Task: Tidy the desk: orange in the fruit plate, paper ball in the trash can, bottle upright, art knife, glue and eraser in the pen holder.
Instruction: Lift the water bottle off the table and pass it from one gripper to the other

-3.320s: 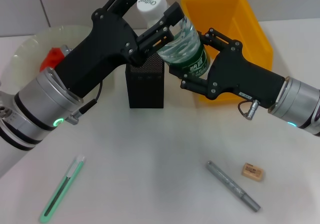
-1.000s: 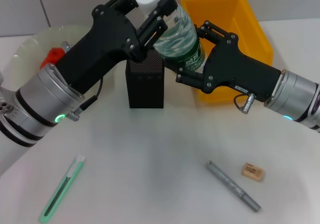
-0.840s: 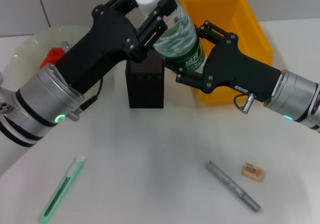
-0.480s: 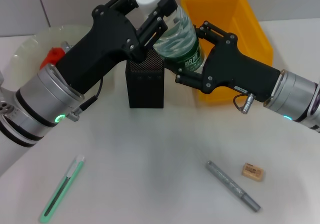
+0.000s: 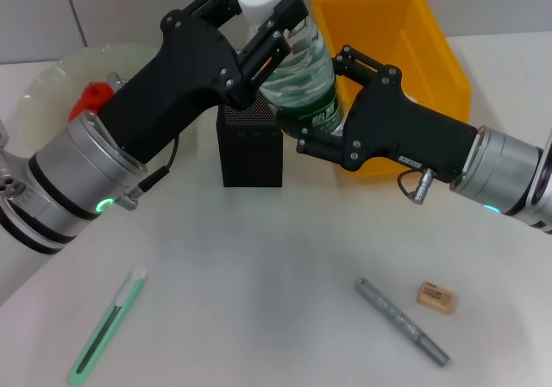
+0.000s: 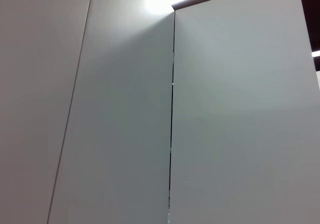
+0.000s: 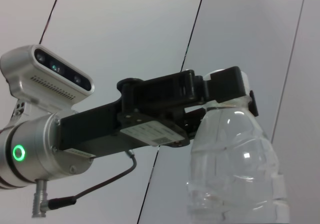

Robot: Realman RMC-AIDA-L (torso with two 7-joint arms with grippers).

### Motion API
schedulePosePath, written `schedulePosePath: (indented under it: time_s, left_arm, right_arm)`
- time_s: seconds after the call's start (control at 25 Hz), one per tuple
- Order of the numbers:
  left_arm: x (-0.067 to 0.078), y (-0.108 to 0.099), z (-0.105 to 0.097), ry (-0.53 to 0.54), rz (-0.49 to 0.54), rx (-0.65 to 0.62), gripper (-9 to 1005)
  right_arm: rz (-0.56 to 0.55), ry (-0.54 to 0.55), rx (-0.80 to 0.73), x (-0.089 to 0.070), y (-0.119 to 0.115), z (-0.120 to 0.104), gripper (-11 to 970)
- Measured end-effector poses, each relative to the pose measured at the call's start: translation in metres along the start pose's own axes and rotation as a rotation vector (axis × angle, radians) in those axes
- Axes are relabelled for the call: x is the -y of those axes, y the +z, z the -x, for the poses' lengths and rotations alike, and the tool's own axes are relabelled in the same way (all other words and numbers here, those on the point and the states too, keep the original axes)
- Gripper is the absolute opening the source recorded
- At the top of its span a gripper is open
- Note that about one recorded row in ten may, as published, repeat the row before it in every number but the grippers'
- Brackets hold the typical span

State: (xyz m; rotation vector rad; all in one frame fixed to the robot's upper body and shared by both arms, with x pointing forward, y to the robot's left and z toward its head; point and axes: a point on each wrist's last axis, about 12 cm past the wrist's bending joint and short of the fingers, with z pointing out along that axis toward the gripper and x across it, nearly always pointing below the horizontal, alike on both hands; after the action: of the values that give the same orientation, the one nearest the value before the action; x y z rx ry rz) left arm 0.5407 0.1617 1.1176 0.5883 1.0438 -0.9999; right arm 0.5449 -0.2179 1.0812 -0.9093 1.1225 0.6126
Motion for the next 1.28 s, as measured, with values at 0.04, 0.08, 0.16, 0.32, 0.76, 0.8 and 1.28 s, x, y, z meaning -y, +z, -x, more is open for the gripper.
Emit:
schedulePosePath:
  time_s: [0.04, 0.08, 0.16, 0.32, 0.76, 0.8, 1.28]
  left_arm:
    - [0.0000, 0.0000, 0.0000, 0.000, 0.000, 0.000, 432]
    - [0.0000, 0.0000, 0.0000, 0.000, 0.000, 0.000, 432]
    - [0.0000, 0.0001, 0.0000, 0.000, 0.000, 0.000, 432]
    - [-0.0001, 0.0001, 0.0000, 0.000, 0.001, -0.001, 433]
    - [-0.0004, 0.0001, -0.0002, 0.000, 0.004, -0.002, 432]
    - [-0.0005, 0.0001, -0.0002, 0.000, 0.004, -0.002, 432]
    - [-0.0003, 0.0001, -0.0004, 0.000, 0.002, -0.004, 433]
  right_arm:
    - [0.000, 0.000, 0.000, 0.0000, 0.0000, 0.0000, 767]
    - [-0.003, 0.002, 0.000, 0.0001, -0.0003, -0.0001, 768]
    - [-0.008, 0.005, -0.002, 0.0004, -0.0006, -0.0005, 769]
    - [-0.015, 0.008, -0.008, 0.0013, -0.0006, -0.0012, 771]
    - [-0.021, 0.015, -0.017, 0.0027, 0.0004, -0.0020, 774]
    - [-0.021, 0.015, -0.017, 0.0028, 0.0004, -0.0020, 774]
    - [-0.029, 0.022, -0.047, 0.0004, -0.0013, -0.0070, 770]
